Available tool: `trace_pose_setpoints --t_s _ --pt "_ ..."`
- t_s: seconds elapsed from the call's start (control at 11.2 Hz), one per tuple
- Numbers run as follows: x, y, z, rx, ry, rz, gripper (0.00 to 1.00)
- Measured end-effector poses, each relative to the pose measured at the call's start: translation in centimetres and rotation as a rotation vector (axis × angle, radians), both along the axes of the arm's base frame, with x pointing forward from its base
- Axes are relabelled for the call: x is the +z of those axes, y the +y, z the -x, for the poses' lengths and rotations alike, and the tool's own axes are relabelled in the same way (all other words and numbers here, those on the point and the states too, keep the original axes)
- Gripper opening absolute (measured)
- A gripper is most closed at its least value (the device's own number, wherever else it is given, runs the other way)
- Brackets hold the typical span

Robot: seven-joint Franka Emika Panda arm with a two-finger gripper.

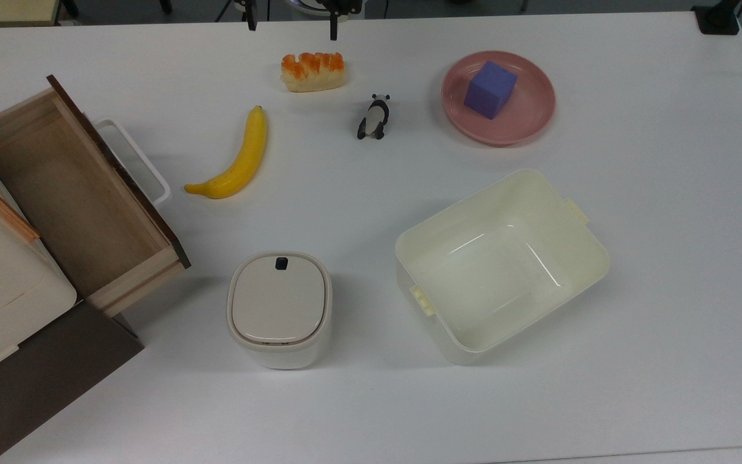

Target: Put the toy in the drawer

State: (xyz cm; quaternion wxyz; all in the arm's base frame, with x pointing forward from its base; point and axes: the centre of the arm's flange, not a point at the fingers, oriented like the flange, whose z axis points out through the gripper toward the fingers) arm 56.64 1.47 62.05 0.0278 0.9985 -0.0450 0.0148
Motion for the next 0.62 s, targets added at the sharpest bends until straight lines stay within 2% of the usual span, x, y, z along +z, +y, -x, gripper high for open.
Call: trace_pose_setpoints --t_s 0.62 --pt "-1.2 -0.1 0.2 -0.003 0.042 0.002 1.0"
